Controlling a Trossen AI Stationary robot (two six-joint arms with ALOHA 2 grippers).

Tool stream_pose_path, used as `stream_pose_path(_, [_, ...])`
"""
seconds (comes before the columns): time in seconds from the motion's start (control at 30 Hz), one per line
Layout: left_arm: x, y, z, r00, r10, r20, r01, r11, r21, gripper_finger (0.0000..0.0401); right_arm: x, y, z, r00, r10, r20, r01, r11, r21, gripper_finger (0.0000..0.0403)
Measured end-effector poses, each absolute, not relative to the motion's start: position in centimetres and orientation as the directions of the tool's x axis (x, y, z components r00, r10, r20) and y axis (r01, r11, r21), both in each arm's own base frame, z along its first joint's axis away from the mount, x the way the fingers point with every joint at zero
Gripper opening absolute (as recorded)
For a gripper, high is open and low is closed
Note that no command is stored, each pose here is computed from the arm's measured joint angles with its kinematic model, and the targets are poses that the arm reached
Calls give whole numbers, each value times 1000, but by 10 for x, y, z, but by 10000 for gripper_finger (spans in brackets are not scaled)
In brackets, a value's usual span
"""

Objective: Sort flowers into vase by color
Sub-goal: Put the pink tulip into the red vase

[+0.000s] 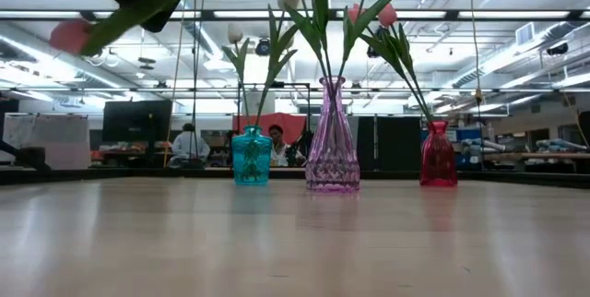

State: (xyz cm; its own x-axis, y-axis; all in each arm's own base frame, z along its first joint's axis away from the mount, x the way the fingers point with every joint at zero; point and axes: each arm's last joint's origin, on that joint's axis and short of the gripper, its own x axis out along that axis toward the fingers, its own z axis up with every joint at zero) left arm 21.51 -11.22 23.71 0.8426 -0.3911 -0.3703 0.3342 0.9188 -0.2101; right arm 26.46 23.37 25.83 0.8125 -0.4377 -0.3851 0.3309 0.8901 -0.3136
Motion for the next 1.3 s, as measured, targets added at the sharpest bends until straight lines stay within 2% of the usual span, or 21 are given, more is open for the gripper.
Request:
stream_pose_path(0.17, [217,-113,241,861,-391,-326,336,917,-214,168,266,232,264,807,-533,-255,453,835,-313,0])
stream_pose_path(0.4, [217,-113,242,869,-382,-313,322,919,-228,168,268,230,265,796,-564,-221,491,814,-309,0])
stream_pose_path(0.57, [215,-112,248,878,-384,-286,328,917,-226,168,275,217,269,805,-400,-439,369,916,-158,0])
stream_pose_path(0.7, [213,-108,259,913,-345,-216,311,934,-176,168,279,211,266,786,-388,-481,358,920,-157,0])
stream_pose_path(0.8, [213,-107,263,927,-328,-183,302,940,-156,168,277,208,267,776,-441,-450,400,897,-189,0])
stream_pose_path(0.9, [213,-111,261,910,-371,-186,343,925,-163,168,274,203,266,755,-524,-395,475,852,-221,0])
stream_pose_path(1.13, [215,-126,242,831,-475,-290,419,877,-235,168,273,199,270,731,-634,-251,577,771,-268,0])
stream_pose_path(1.23, [219,-129,234,833,-453,-318,393,888,-238,168,276,203,274,742,-636,-210,581,767,-273,0])
stream_pose_path(1.3, [224,-127,231,870,-375,-319,320,923,-212,168,279,208,279,752,-636,-174,580,764,-283,0])
